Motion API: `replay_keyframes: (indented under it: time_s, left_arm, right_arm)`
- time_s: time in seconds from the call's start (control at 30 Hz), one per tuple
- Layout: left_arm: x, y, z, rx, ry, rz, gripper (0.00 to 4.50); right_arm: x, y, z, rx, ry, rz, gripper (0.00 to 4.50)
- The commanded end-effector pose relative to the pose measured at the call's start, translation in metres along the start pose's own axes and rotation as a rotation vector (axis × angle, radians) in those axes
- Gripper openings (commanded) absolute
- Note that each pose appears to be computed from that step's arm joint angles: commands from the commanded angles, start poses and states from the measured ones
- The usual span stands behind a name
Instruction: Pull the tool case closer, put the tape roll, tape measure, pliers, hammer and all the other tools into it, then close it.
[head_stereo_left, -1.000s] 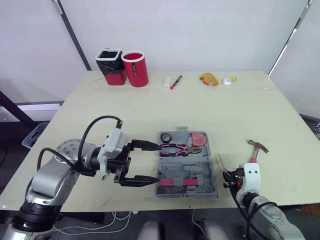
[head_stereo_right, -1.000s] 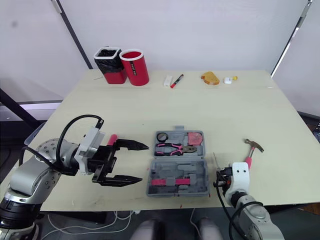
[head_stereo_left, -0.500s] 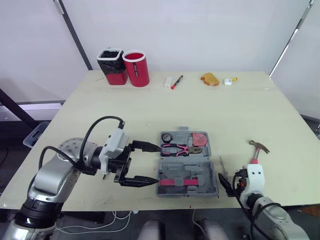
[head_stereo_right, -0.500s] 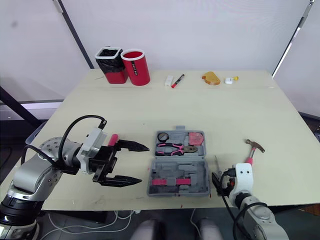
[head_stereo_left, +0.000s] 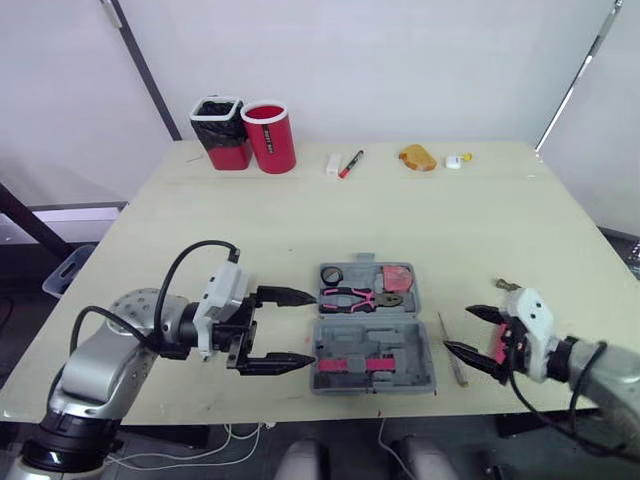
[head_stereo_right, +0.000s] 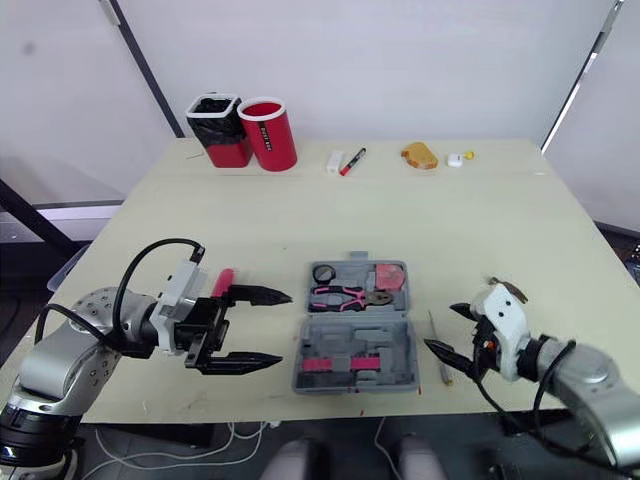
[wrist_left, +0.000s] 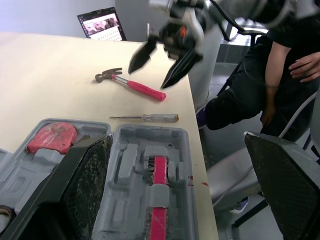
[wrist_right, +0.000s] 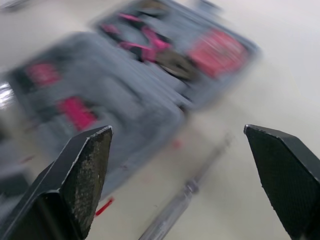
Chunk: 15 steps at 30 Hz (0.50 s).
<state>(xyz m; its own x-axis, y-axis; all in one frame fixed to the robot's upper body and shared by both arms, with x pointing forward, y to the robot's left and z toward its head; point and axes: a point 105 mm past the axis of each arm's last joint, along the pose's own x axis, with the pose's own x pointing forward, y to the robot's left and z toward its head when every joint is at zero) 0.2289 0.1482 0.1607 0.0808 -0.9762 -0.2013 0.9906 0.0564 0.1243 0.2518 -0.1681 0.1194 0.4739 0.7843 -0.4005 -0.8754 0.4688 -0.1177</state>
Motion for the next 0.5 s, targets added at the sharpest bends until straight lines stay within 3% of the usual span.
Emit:
replay_keyframes:
  time_s: [0.03,0.2,0.5]
  left_arm:
    - [-0.001,0.000,0.005,0.047,-0.004,0.011,4.50]
    - [0.003,-0.003,0.006,0.072,-0.011,0.013,4.50]
    - [-0.005,-0.002,0.004,0.094,0.001,0.035,4.50]
  right_arm:
    - [0.000,-0.002,0.001,-0.119,0.024,0.161,4.42]
    - [-0.003,-0.012,-0.006,-0.355,0.116,0.449,4.42]
    - [0.022,-0.044,-0.016,-0.789,0.368,0.706,4.42]
